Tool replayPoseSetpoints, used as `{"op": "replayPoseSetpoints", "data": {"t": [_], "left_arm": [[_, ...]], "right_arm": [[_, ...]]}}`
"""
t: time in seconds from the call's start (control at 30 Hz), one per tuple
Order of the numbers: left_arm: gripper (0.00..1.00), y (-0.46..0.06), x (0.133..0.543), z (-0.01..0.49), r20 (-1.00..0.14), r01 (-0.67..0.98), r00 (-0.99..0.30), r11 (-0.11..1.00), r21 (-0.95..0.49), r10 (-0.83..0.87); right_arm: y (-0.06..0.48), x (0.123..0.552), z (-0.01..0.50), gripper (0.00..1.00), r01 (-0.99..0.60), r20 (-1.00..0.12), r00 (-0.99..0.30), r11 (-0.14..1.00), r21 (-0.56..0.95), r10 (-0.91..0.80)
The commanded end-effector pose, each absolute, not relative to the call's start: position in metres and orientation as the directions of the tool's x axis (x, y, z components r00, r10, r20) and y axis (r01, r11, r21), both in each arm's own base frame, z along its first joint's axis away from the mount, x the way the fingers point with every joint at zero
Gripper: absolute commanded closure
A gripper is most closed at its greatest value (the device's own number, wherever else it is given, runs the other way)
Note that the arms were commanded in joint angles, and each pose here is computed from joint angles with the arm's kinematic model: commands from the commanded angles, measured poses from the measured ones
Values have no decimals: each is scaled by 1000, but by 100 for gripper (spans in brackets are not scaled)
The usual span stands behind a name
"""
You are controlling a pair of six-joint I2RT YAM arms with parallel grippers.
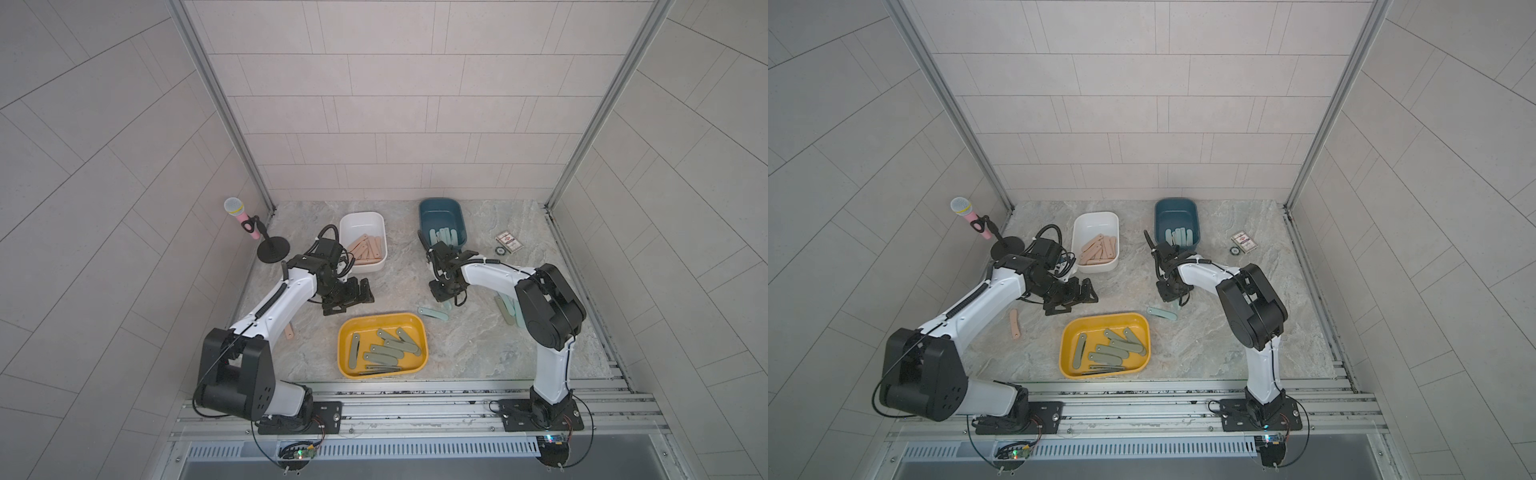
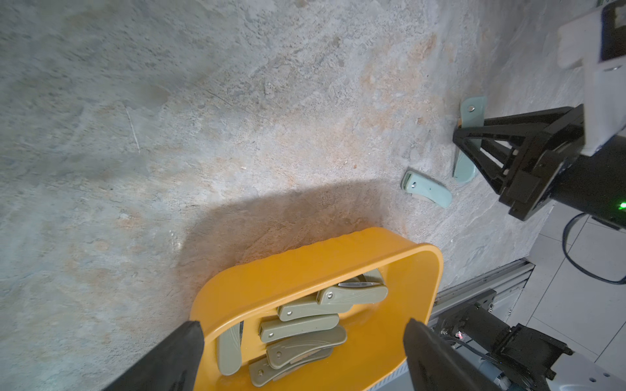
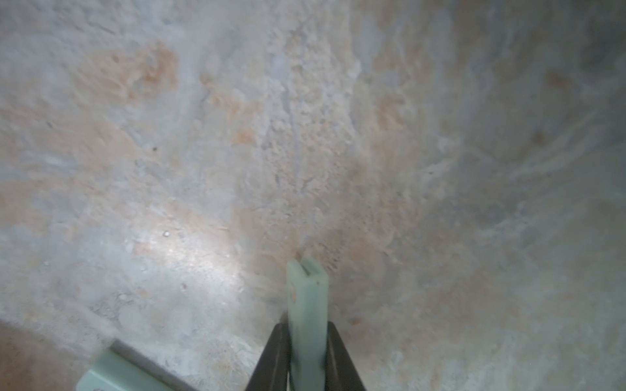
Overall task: Place the fruit knives into the storage box by color
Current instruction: Pick up the fruit knife from the center of the board, then place the fruit knife in the storage box.
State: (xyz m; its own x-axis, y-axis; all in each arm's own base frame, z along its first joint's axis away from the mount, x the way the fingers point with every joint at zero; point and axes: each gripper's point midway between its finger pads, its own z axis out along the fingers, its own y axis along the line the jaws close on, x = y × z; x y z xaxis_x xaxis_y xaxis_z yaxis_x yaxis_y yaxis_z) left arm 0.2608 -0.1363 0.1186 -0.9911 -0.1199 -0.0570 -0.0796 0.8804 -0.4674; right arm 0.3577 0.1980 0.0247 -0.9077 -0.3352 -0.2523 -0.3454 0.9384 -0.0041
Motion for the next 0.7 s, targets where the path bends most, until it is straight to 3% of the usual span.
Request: {"op": "replayPoseSetpoints", "data": {"t": [0.0,0.17,0.37,0.67], "left_arm": [[0,-138,265,125,-70,-51,-993,883,-466,-95],[0,-141,270,129,-83,-34,-993,877,-480,-84],[0,-149,290,138,-112,-7,-991,863,-505,-74],[0,-159,317,143,-95,-9,-993,854,-520,-69]], "right_arm": [[186,354,41,80,-312,-241,-921,950,-14,-306],[187,375,87,85,-289,-337,-904,957,31,-262],[177,438,130,89,-225,-436,-883,972,67,-175],[158,548,123,90,-133,-519,-853,984,121,-51]]}}
